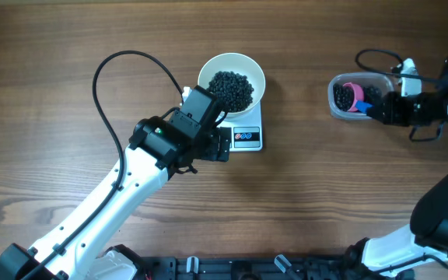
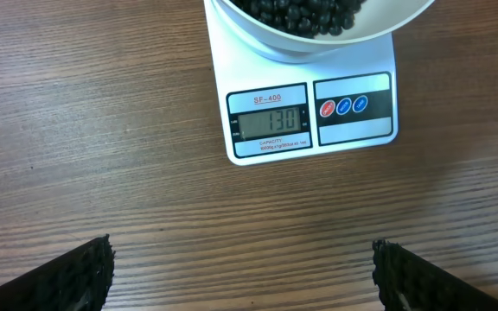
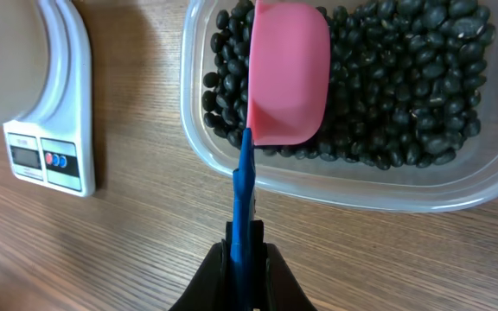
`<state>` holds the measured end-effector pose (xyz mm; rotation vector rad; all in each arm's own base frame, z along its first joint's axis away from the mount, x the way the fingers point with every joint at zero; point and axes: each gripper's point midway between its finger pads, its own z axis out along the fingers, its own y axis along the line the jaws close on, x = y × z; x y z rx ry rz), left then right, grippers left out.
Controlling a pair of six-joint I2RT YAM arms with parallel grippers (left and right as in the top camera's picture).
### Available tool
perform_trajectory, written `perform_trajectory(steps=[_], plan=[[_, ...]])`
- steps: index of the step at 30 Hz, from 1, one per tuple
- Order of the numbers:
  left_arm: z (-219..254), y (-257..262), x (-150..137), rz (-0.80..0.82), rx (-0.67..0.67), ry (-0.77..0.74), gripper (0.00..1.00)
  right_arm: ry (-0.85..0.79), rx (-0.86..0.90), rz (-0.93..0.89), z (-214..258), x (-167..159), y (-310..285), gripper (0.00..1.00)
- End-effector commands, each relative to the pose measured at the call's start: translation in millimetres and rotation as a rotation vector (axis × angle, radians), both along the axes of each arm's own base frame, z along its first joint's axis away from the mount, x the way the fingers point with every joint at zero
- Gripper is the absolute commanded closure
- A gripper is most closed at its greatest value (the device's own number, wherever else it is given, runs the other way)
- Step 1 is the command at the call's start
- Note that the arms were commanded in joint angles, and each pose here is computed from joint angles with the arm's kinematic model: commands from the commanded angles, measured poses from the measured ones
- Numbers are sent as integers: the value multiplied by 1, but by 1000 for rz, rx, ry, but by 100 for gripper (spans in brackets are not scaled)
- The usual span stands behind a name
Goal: Scoop item into bowl and weigh 150g on scale
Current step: 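Dig the scoop into the beans and lift it filled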
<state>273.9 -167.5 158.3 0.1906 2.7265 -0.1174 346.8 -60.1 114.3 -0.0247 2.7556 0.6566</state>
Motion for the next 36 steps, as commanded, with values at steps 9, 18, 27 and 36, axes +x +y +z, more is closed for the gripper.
perform_trajectory(steps=[9, 18, 27, 36], plan=[[2, 2, 0, 15, -2, -14, 0, -63, 202, -93, 15, -3, -13, 96], [2, 2, 0, 15, -2, -14, 0, -91, 346, -247, 32, -1, -31, 96], [2, 2, 0, 16, -2, -14, 0, -183, 540, -275, 62, 2, -28, 96], [2, 2, 0, 15, -2, -14, 0, -294, 829, -249, 112, 9, -8, 96]])
